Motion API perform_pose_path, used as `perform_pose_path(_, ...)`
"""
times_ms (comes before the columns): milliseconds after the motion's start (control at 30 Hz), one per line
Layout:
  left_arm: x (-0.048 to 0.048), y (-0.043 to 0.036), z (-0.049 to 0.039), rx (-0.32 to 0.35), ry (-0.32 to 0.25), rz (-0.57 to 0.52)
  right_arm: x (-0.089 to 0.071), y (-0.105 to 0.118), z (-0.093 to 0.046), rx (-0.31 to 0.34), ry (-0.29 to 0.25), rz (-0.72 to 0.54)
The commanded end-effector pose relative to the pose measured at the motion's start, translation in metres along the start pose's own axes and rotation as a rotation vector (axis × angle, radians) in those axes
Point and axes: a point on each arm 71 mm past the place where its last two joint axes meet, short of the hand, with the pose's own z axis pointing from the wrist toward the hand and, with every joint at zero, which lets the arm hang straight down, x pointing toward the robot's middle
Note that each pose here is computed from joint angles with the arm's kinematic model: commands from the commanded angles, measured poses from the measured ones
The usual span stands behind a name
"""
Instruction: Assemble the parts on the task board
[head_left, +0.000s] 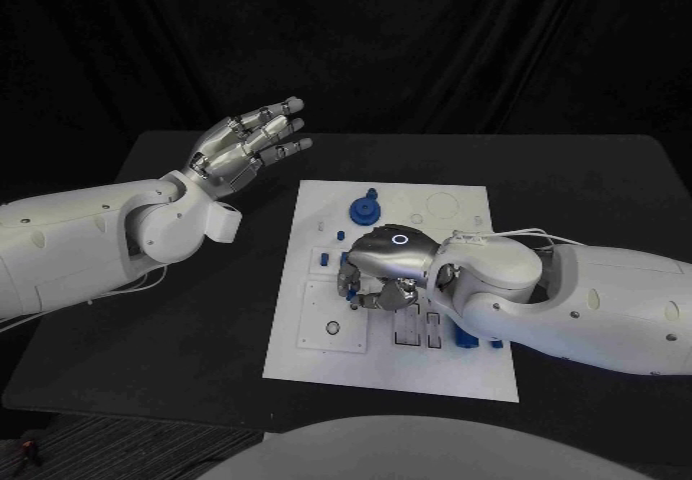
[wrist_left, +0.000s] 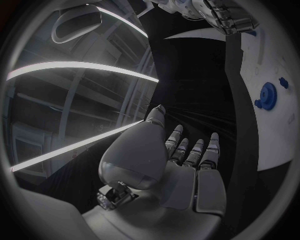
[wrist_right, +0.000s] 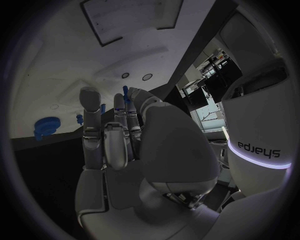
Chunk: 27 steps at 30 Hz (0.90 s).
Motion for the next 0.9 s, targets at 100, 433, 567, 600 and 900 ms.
perform_pose_path(100, 0.0011, -0.0066, 0.0000, 0.099, 0.008, -0.016, 0.0028, 0.0030, -0.0004, -0.010, 0.025, 0.002)
perform_pose_path(433, 0.0012, -0.0064, 0.0000, 0.096, 0.009, -0.017, 0.0045, 0.0007, -0.0035, 0.012, 0.047, 0.002)
perform_pose_path(567, 0.0012, -0.0062, 0.0001, 0.095, 0.009, -0.018, 0.0049, 0.0002, -0.0045, 0.019, 0.053, 0.002)
perform_pose_path(600, 0.0013, -0.0061, 0.0002, 0.094, 0.010, -0.018, 0.0051, -0.0001, -0.0046, 0.021, 0.055, 0.002)
perform_pose_path(900, 0.0016, -0.0054, 0.0009, 0.091, 0.012, -0.020, 0.0065, -0.0027, -0.0049, 0.033, 0.072, -0.012)
